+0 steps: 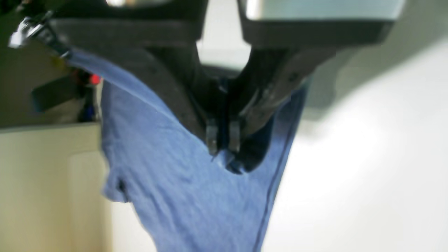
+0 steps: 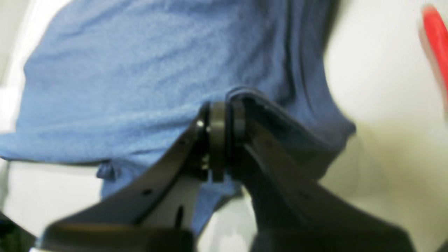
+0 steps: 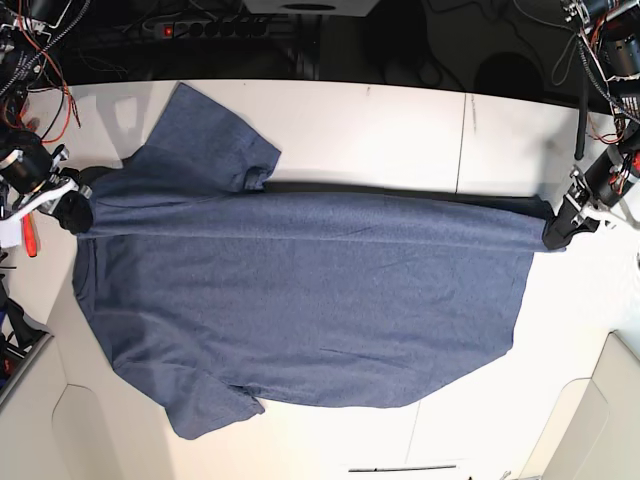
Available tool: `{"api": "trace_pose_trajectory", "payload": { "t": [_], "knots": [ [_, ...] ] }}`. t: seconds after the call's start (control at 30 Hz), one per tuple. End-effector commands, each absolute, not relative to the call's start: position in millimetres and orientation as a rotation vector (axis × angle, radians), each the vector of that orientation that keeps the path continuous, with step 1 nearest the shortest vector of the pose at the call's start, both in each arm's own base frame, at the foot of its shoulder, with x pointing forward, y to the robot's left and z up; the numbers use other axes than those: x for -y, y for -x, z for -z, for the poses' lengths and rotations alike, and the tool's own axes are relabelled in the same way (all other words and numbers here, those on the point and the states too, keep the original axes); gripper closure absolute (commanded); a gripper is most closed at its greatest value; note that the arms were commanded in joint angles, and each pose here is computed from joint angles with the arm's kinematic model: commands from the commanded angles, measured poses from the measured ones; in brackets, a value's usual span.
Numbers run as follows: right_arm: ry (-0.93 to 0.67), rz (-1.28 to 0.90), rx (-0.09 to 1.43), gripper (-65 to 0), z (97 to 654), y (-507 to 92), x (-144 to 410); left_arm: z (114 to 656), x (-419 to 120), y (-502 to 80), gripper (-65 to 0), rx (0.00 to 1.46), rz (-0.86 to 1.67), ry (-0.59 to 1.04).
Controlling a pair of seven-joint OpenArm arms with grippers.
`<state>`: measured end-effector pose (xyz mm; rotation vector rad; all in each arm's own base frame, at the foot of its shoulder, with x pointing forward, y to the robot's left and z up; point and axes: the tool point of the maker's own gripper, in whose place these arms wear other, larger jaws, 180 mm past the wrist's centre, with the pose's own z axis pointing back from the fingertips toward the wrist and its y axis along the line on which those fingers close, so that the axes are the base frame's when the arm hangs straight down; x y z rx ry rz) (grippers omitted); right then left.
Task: Layout the t-shirt on the table in an organized manner, then fold the t-shirt properly
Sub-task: 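Fold the grasped collar edge with both grippers over toward the hem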
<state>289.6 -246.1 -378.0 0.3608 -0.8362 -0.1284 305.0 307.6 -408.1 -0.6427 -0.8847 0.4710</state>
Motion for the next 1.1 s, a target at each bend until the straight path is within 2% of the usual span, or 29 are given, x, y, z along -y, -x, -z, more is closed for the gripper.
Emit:
{"api": "trace_pose_trajectory", "payload": {
  "t": [0.0,0.33,0.6,0.63,0.7,0.73,0.77,1.07],
  "knots": [
    [-0.34,0.094,0.898,0.0,363,-304,248,388,-319,-321,0.0,0.954,-0.436,0.622],
    [-0.183,-0.011,0.864,0.0,382,-325,234,394,-325,-328,0.0,0.952,-0.366,0.502],
    [-0.167,0.065,0.819,0.0,405,-318,244,391,-327,-331,0.0,0.975,-0.371,0.494],
    [-0.168,0.066,0.819,0.0,405,-318,244,391,-328,-331,-4.2,0.978,-0.371,0.494],
    [-0.174,0.07,0.83,-17.4,403,-320,243,390,-327,-331,-14.2,0.982,-0.375,0.499],
    [-0.177,0.072,0.844,-23.2,401,-322,243,390,-327,-332,-17.8,0.985,-0.376,0.501],
    [-0.177,0.073,0.856,-25.3,399,-324,244,390,-327,-332,-20.0,0.984,-0.377,0.501],
    [-0.155,0.088,0.975,-25.2,362,-350,256,385,-330,-332,-20.8,1.008,-0.4,0.517]
  ]
}}
